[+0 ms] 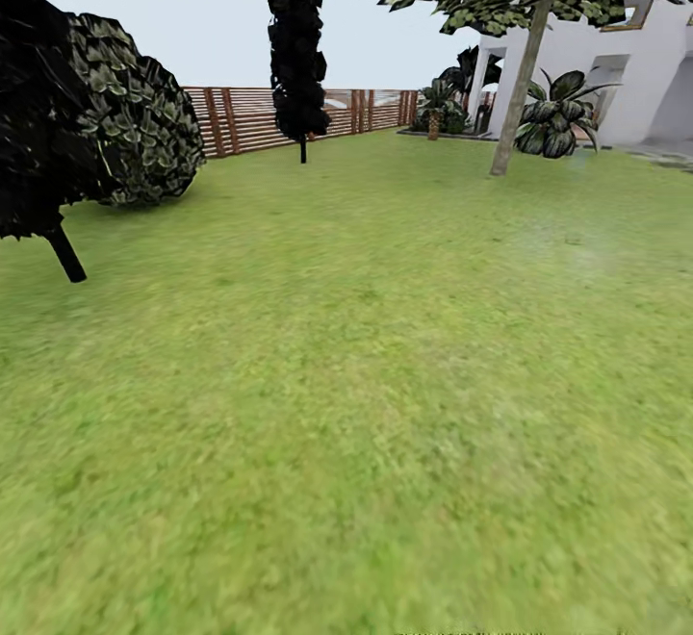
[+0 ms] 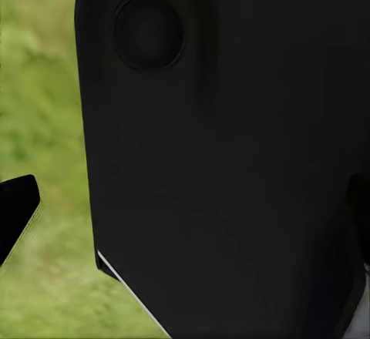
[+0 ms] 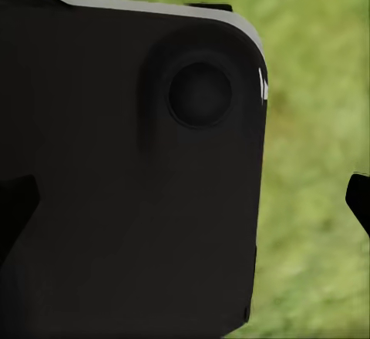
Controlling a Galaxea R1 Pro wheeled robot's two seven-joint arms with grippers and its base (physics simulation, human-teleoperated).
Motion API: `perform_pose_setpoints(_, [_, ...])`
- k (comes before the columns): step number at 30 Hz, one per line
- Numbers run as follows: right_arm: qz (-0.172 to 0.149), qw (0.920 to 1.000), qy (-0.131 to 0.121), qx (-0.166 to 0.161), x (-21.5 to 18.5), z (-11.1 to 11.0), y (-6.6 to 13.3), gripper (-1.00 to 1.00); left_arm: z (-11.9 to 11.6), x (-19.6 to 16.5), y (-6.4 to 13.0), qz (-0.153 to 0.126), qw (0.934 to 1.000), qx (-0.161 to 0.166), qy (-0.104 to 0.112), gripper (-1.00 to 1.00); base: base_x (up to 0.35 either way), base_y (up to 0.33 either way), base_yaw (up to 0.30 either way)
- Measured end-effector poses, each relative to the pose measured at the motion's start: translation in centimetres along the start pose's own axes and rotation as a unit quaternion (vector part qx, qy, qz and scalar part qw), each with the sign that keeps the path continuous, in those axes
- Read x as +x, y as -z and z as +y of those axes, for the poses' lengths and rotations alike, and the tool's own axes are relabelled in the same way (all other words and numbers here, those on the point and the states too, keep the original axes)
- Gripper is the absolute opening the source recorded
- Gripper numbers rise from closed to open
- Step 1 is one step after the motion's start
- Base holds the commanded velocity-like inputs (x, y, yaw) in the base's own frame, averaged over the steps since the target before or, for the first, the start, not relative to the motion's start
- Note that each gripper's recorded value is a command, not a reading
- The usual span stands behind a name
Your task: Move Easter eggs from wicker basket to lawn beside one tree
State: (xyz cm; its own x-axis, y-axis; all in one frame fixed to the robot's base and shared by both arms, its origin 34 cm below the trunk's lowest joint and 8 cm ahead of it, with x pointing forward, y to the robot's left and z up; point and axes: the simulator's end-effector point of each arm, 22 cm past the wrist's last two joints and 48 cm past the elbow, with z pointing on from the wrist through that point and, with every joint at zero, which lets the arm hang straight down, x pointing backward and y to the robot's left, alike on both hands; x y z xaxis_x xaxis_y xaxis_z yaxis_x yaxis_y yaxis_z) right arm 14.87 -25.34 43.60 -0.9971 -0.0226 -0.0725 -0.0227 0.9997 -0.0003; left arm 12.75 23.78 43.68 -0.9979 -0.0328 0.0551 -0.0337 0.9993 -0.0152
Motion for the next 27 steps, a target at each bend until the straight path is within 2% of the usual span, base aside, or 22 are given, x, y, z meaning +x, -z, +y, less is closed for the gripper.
perform_pose_setpoints(27, [-0.006,1.0,-0.001,0.0,-0.44,0.0,-0.02,1.0,0.17,-0.42,0.01,-0.005,1.0,-0.001,0.0,1.0,0.0,0.0,-0.283])
